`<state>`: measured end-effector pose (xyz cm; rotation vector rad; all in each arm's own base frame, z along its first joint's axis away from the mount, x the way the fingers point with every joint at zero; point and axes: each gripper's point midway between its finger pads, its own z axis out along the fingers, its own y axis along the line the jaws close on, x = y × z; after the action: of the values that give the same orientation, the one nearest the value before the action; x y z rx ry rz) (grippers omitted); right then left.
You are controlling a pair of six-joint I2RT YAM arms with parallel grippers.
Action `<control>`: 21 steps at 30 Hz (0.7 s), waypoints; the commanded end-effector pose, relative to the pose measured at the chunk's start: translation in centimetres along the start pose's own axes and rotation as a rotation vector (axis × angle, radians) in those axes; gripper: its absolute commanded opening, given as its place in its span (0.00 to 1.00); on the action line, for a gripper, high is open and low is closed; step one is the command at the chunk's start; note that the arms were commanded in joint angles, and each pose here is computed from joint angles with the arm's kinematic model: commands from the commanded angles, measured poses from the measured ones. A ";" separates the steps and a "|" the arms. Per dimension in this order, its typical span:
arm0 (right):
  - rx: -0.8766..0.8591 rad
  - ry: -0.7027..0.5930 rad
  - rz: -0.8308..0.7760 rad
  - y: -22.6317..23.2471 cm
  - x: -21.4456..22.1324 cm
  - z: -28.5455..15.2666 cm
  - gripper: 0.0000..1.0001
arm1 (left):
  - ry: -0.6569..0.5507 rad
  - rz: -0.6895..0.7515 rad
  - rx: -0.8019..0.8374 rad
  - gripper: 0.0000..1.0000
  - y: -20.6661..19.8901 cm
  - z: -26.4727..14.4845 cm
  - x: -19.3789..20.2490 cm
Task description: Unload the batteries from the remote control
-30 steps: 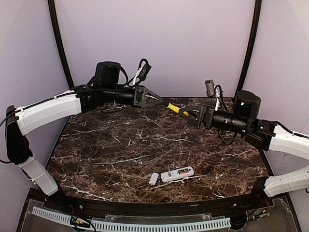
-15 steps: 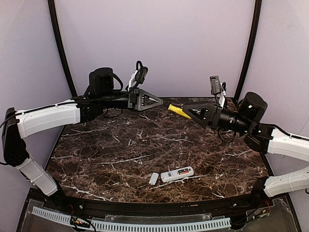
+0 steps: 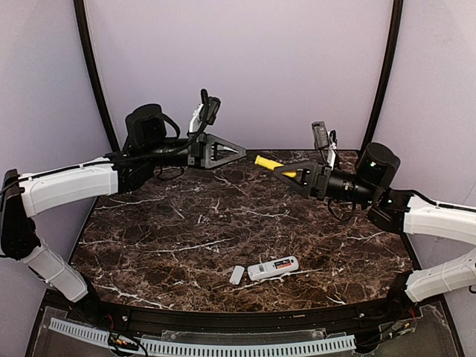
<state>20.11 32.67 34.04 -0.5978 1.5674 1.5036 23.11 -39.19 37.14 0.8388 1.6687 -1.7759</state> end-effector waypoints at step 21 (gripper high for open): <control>-0.127 -0.052 -0.014 1.9 -1.9 1.2 0.40 | -0.041 0.050 -0.046 0.00 0.2 -0.8 -0.2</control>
<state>20.10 33.71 34.95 -0.6186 1.5213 1.5779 23.92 -39.21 36.26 0.8049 1.6802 -1.7265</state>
